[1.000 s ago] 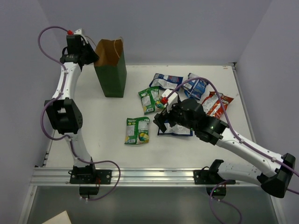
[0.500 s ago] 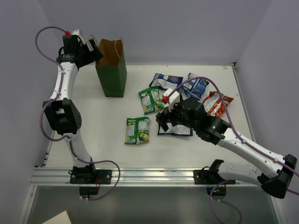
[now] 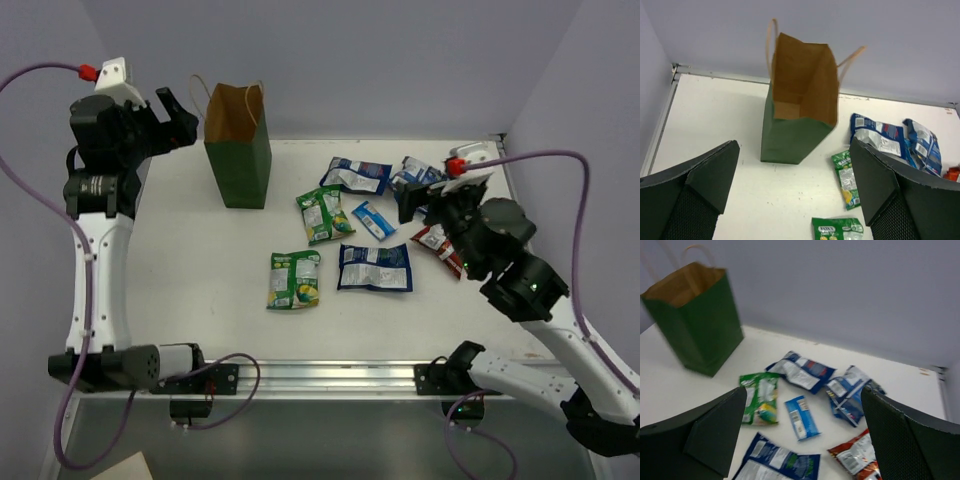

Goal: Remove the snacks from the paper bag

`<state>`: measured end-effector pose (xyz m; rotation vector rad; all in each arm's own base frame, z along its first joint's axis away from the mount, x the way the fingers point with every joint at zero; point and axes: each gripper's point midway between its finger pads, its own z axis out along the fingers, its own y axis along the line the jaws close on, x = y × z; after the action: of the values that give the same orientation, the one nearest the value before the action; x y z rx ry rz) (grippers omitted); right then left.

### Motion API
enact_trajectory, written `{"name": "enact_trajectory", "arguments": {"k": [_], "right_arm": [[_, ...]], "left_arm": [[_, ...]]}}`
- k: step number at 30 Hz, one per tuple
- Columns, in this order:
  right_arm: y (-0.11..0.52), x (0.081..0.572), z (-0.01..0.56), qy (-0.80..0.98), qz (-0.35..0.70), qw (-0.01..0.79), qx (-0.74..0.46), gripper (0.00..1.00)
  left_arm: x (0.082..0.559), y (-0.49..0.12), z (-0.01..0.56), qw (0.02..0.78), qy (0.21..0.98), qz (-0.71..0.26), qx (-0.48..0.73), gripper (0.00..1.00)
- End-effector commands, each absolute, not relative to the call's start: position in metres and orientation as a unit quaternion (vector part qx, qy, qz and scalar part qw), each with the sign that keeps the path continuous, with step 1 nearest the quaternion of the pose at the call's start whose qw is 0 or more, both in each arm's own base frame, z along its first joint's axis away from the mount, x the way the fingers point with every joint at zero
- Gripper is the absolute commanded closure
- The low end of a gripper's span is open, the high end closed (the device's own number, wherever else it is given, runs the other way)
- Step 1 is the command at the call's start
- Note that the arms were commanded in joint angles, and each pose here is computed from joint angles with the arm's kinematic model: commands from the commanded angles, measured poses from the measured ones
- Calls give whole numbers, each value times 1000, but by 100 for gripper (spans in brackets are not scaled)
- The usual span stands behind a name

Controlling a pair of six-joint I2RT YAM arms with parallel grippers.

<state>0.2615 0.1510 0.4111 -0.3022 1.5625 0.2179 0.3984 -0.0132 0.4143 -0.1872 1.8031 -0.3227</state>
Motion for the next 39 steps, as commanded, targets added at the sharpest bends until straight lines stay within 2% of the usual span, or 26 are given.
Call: {"name": "enact_trajectory", "arguments": {"k": [1,8,17,27,39], "right_arm": [[77,262,457,666,30,745,-2,1],[-2,238,479,640,-91,760,66,1],[-24,203,482,608,-77,786,80,1],[-49,162,460,580,-32,802,140,1],[-50,142,446,584,5,801,129,1]], "left_arm": [[365,-24,420,625,777,-69,-38,0],[287,-16,428,664,746,-33,-23,0],[235,9,422,731,678,-9,-84,0],[234,7,389,705,706,0,-69,0],[250,0,377,692,719,-13,-63,0]]}}
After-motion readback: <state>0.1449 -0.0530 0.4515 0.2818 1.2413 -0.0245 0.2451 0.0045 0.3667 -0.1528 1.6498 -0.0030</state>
